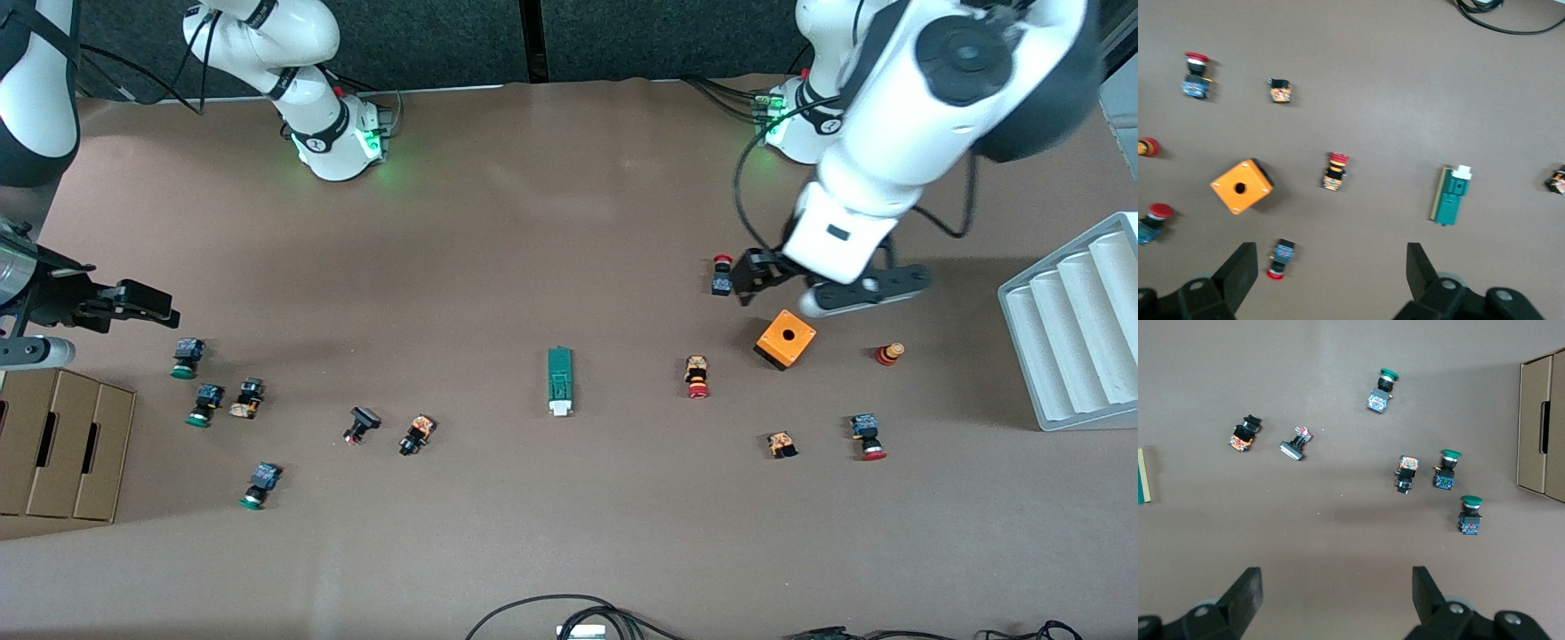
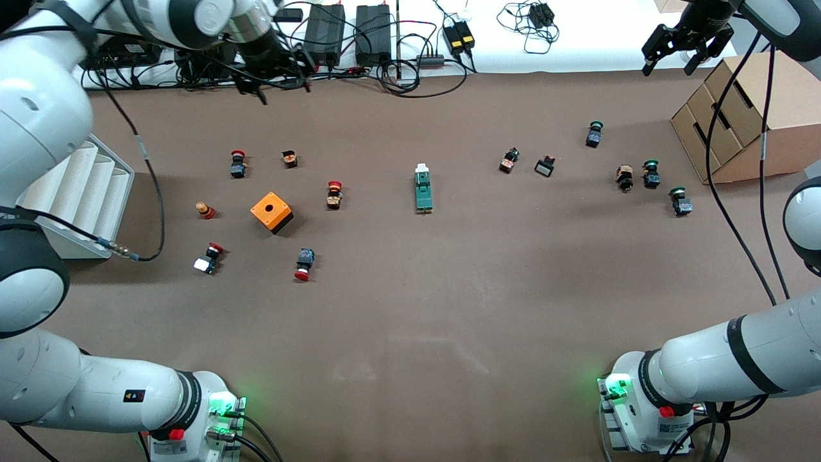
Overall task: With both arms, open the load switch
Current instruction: 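Move the left gripper over the green load switch and lower it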
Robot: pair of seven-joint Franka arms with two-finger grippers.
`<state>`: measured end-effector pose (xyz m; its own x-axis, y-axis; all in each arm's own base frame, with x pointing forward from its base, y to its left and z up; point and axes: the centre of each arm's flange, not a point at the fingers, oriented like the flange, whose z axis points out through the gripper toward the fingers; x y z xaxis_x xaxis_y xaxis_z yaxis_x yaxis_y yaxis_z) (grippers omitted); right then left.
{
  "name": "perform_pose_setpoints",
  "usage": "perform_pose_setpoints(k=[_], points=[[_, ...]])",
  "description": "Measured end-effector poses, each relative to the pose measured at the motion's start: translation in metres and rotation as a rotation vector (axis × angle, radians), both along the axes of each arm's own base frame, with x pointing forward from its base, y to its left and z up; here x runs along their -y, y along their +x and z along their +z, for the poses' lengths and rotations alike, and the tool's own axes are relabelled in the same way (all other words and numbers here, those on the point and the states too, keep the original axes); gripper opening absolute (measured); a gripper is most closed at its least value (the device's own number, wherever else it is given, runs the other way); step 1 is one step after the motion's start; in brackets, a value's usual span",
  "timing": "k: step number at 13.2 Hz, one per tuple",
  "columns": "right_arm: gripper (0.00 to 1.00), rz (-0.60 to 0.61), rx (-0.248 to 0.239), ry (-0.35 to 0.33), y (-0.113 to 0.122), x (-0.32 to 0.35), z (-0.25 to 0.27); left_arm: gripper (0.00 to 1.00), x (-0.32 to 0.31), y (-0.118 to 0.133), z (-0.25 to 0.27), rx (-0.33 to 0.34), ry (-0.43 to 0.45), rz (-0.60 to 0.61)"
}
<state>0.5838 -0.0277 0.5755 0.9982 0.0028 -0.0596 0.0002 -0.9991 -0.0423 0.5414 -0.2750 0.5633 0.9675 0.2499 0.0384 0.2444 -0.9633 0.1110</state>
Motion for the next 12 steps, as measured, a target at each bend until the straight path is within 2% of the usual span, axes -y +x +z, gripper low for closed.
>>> perform_pose_setpoints(k=[4,7,9,12], points=[[1.0,0.034,-0.029,0.005,0.006,-0.004,-0.018,0.98,0.073,-0.016,-0.031,0.075,0.049,-0.046],[1.0,0.134,-0.046,0.014,0.011,-0.006,-0.03,0.99,0.133,-0.031,-0.069,0.129,0.07,-0.075],[1.0,0.19,-0.052,0.026,0.013,-0.006,-0.036,0.99,0.154,-0.038,-0.09,0.154,0.098,-0.08],[1.0,0.293,-0.057,0.042,0.016,-0.01,-0.043,0.98,0.178,-0.045,-0.117,0.224,0.129,-0.154]])
